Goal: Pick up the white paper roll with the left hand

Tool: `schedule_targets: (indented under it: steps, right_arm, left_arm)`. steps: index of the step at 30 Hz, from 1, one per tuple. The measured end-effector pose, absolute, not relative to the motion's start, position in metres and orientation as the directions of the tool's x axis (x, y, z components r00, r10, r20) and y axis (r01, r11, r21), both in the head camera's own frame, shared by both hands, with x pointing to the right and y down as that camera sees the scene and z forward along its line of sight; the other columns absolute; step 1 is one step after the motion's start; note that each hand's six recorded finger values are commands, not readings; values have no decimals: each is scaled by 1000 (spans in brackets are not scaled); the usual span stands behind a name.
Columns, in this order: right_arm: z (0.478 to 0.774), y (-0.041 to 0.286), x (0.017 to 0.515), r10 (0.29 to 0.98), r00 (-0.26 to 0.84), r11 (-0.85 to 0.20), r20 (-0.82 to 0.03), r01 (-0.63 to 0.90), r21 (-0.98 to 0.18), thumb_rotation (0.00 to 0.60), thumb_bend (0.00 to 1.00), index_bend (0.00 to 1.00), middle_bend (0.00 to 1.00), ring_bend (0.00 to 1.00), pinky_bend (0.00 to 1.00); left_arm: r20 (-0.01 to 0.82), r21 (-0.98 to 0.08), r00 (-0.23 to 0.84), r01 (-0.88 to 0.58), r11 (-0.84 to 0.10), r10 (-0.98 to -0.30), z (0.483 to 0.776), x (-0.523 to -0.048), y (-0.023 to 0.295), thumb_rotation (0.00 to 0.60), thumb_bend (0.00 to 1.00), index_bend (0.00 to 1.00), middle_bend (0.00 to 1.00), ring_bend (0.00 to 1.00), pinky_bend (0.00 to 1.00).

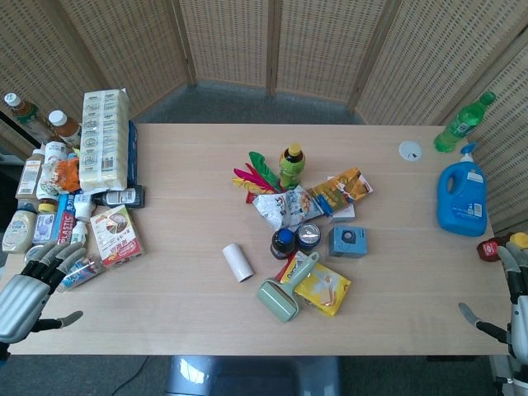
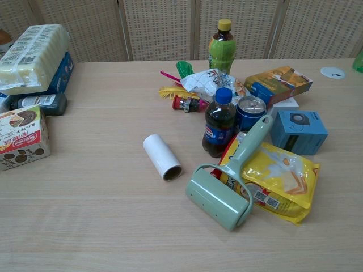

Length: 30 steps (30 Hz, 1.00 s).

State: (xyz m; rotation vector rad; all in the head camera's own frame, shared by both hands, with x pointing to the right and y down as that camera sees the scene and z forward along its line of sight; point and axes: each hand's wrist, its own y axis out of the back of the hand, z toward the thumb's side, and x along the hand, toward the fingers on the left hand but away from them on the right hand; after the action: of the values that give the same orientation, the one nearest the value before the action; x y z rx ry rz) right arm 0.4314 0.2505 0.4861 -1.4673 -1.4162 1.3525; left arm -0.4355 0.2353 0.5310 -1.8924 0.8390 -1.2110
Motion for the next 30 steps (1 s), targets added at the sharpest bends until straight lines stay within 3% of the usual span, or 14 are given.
schedule_targets:
  steps: [6, 12, 22, 26, 30]
  right_arm:
    - [482, 251, 433, 969, -140, -162, -204, 266, -950, 600, 0, 0, 0, 0, 0]
    - [477, 249, 437, 968, -145, -151, -203, 305, -940, 600, 0, 0, 0, 0, 0]
    - [473, 249, 441, 967, -151, -149, -207, 325, -934, 600, 0, 0, 0, 0, 0]
    - [474, 248, 442, 965, -153, -154, -213, 330, -931, 600, 0, 0, 0, 0, 0]
    - [474, 248, 442, 965, -152, -155, -216, 335, -929, 600, 0, 0, 0, 0, 0]
  left_arm:
    - [476, -826, 380, -117, -552, -793, 540, -426, 239, 600, 0, 0, 0, 0, 0]
    - [437, -837, 521, -62, -543, -733, 558, -391, 222, 600, 0, 87, 0, 0, 0]
    - [451, -858, 731, 197, -473, -513, 615, -299, 191, 600, 0, 98, 0, 0, 13]
    - [492, -848, 746, 293, -442, -449, 638, -273, 186, 600, 0, 85, 0, 0, 41]
    - [519, -838, 741, 342, -425, -427, 656, -247, 179, 600, 0, 80, 0, 0, 32]
